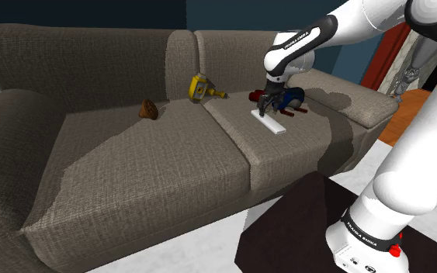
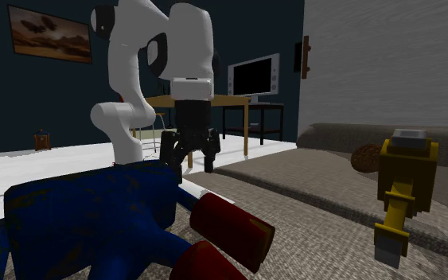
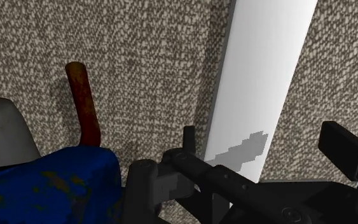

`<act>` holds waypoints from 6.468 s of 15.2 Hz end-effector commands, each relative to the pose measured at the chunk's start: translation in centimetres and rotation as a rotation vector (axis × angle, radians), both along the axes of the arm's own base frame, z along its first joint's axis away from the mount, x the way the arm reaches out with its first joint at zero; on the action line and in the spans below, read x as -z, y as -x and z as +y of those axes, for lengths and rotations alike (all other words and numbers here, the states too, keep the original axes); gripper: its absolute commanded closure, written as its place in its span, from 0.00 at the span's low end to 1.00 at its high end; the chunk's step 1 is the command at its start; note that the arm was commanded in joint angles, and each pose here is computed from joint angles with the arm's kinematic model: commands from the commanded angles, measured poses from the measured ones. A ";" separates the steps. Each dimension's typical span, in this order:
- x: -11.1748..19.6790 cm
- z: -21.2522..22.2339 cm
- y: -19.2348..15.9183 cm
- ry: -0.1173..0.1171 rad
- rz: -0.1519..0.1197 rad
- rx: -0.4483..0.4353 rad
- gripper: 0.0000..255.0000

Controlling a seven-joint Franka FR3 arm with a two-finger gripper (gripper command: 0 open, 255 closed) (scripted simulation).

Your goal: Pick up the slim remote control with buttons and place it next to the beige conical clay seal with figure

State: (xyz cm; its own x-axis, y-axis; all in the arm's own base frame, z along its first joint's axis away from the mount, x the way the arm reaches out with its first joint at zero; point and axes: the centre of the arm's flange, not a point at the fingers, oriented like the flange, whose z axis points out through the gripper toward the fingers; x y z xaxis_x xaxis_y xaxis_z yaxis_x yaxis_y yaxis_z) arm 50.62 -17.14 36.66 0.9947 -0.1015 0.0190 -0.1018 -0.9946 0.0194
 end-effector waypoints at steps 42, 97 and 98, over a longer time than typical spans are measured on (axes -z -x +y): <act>-6.4 -0.1 -0.1 0.001 0.000 0.000 1.00; -5.8 34.6 -19.6 0.001 0.000 0.000 1.00; -5.3 34.6 -19.6 0.001 0.000 0.000 1.00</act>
State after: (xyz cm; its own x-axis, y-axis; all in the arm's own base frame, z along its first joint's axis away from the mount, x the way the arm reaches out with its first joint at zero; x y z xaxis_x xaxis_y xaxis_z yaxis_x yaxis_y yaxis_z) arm 70.22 17.43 42.44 0.9947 -0.1017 0.0178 -0.1021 -0.9946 0.0207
